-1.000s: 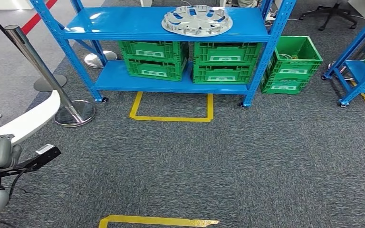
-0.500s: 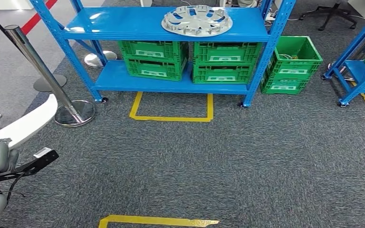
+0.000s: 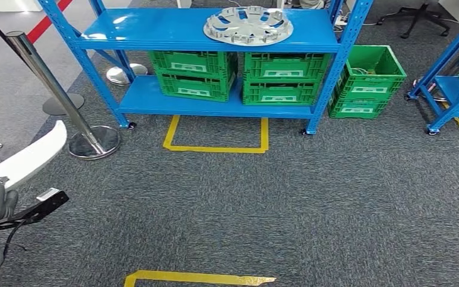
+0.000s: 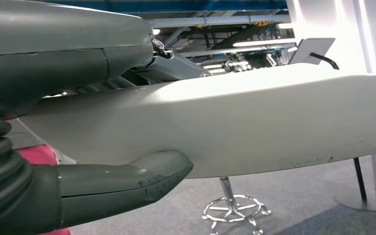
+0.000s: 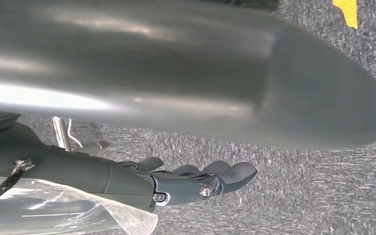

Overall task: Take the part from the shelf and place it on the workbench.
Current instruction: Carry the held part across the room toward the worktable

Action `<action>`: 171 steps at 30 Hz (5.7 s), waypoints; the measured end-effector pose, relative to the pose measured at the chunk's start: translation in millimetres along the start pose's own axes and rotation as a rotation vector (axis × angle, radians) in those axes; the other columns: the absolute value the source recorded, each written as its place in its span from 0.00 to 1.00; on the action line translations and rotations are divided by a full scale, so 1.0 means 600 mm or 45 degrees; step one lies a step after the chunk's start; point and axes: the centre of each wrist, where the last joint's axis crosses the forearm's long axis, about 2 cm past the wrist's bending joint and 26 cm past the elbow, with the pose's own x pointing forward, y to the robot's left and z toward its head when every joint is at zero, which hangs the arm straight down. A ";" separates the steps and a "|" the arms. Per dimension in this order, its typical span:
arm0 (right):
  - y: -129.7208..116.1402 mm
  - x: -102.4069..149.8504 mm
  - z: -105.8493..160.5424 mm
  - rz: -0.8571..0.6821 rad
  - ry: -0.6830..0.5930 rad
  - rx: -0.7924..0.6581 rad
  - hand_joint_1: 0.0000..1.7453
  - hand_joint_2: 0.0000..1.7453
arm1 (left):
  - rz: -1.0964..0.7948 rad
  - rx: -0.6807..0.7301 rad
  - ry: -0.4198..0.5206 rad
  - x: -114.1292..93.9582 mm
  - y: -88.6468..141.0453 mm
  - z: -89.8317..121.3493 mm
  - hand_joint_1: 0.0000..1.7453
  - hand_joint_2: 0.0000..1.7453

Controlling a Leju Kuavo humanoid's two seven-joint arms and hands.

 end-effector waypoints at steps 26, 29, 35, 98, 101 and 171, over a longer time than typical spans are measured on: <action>0.015 -0.006 0.004 -0.030 0.116 0.202 0.00 0.00 | -0.003 -0.029 0.041 -0.015 -0.017 0.024 1.00 1.00; 0.015 -0.009 0.006 -0.068 0.123 0.214 0.00 0.00 | -0.011 -0.020 0.037 -0.019 -0.014 0.019 1.00 1.00; 0.015 -0.013 0.008 -0.128 0.137 0.228 0.00 0.00 | -0.019 -0.005 0.035 -0.023 -0.010 0.012 1.00 1.00; 0.009 -0.010 0.020 -0.224 0.142 0.212 0.00 0.00 | -0.024 0.013 0.009 -0.026 -0.004 0.004 1.00 1.00; 0.009 -0.011 0.020 -0.223 0.144 0.215 0.00 0.00 | -0.019 0.010 0.010 -0.026 -0.004 0.005 1.00 1.00; 0.022 -0.016 0.013 -0.157 0.148 0.285 0.00 0.00 | -0.034 0.043 0.005 -0.041 0.009 -0.018 1.00 1.00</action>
